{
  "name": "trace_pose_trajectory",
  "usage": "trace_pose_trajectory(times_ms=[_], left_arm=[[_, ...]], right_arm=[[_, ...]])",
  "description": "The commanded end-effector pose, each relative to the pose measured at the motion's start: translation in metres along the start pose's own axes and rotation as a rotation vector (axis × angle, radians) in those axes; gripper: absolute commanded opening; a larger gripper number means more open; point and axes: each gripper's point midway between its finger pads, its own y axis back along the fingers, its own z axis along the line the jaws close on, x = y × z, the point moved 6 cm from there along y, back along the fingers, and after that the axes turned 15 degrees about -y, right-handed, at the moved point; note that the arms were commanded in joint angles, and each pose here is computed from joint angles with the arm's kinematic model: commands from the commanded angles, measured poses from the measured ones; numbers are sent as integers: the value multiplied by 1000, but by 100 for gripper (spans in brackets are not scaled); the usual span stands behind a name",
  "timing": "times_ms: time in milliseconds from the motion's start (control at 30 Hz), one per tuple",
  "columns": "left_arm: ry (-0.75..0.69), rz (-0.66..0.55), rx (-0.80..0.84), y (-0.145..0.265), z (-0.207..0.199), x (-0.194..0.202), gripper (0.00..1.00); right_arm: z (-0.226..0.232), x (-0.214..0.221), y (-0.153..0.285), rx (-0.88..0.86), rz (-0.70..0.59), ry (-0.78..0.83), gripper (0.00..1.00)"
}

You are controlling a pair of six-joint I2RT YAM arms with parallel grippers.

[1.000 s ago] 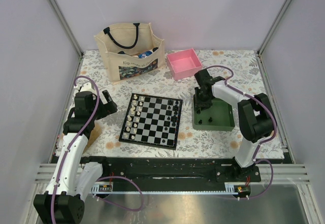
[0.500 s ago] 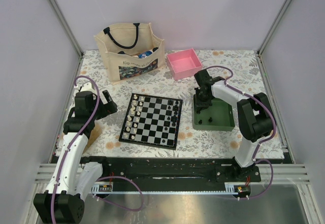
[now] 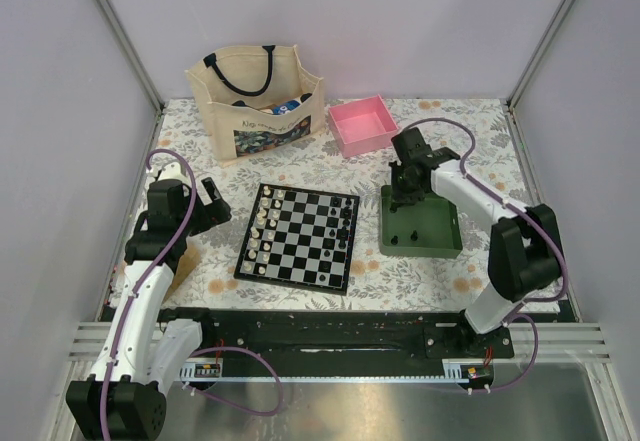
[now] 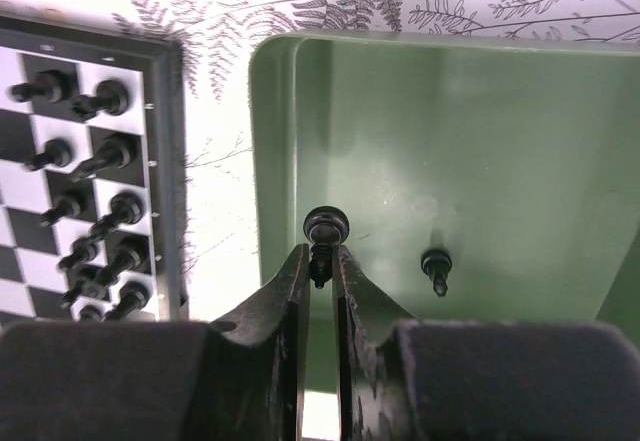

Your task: Set up the chess pieces on the board

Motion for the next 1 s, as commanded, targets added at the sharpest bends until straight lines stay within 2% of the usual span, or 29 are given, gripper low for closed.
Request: trace_pose_trajectory(times_ms=[0, 233, 533, 967], left_arm=[[3, -51, 4, 2, -2, -13, 99], [3, -51, 26, 3, -4, -12, 99], [3, -51, 21, 3, -4, -12, 99], [3, -53, 25, 4, -4, -12, 99]], right_arm=[[11, -10, 40, -79, -93, -22, 12], [35, 9, 59, -132, -76, 48, 11], [65, 77, 54, -174, 67, 165, 10], [84, 137, 48, -184, 181, 289, 8]])
